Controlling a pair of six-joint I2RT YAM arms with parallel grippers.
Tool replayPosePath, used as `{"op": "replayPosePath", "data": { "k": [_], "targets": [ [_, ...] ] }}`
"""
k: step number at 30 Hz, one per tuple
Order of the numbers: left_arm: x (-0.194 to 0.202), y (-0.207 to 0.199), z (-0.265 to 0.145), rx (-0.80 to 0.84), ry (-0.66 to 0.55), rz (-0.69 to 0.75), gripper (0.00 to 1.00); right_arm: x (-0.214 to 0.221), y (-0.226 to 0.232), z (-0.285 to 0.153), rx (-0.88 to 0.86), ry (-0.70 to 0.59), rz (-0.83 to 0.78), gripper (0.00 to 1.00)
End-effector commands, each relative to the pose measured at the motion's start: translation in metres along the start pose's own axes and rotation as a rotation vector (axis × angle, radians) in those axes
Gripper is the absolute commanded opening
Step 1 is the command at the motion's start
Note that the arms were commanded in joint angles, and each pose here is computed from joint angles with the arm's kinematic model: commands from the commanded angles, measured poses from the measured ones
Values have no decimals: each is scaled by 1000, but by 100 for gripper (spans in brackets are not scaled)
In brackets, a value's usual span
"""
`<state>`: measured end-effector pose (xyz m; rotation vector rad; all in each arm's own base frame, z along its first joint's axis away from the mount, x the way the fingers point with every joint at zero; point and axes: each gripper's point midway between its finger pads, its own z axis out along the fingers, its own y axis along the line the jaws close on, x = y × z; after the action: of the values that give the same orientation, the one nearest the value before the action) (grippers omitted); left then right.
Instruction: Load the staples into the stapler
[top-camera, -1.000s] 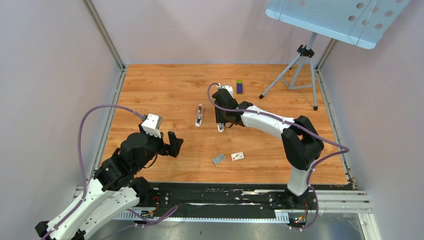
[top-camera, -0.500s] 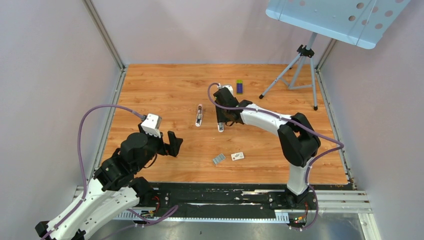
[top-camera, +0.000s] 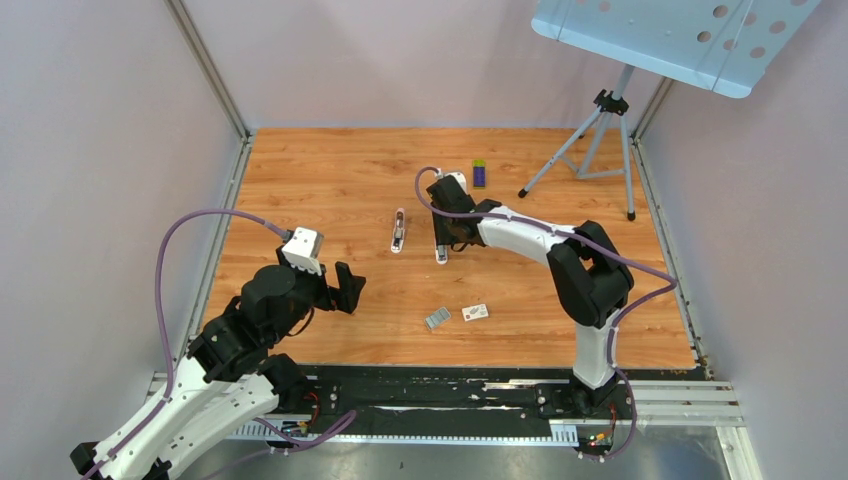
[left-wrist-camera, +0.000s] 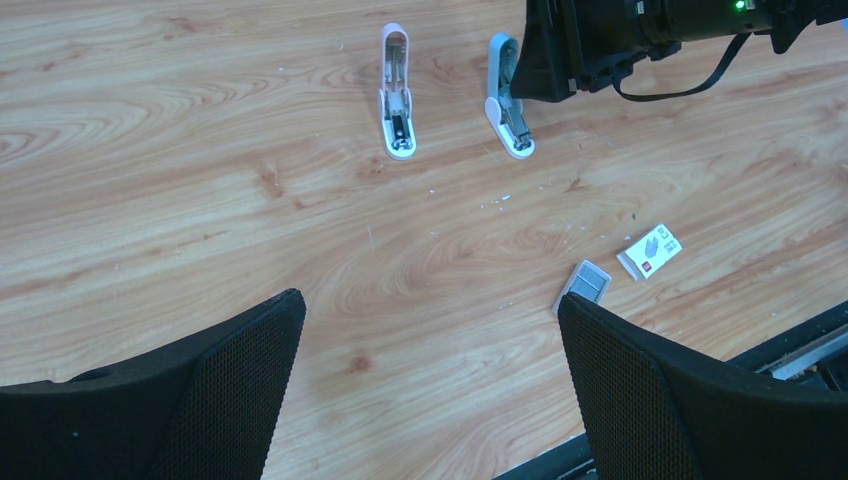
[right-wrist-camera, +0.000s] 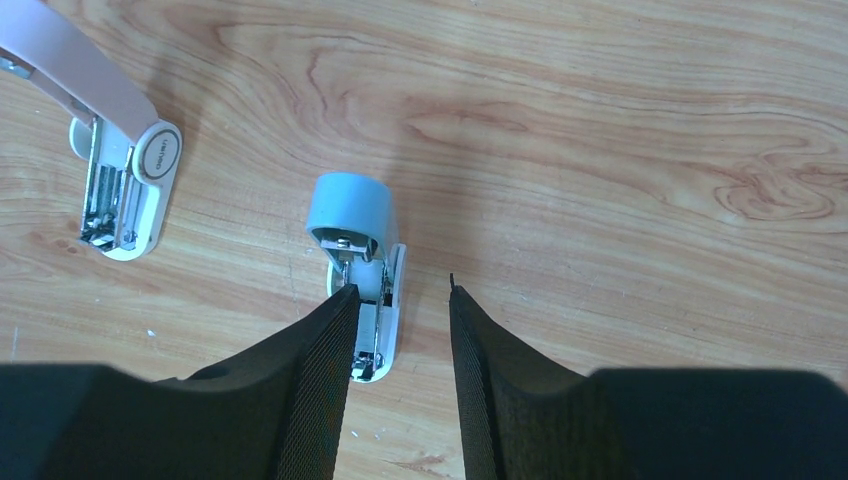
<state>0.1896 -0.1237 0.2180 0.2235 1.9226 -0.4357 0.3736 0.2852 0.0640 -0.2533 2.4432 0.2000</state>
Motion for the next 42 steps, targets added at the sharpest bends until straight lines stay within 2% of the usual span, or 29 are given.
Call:
{"op": "replayPosePath", "data": {
  "k": [1, 16, 42],
  "targets": [
    [2, 4, 2, -17, 2, 10, 100, -4, -3, 8, 1, 6, 7, 42],
    [3, 5, 2, -22, 4, 11, 100, 7, -8, 18, 13, 16, 7, 42],
    [3, 4, 2, -21, 3, 11, 100, 23, -11, 5, -14, 30, 17, 41]
  ]
}}
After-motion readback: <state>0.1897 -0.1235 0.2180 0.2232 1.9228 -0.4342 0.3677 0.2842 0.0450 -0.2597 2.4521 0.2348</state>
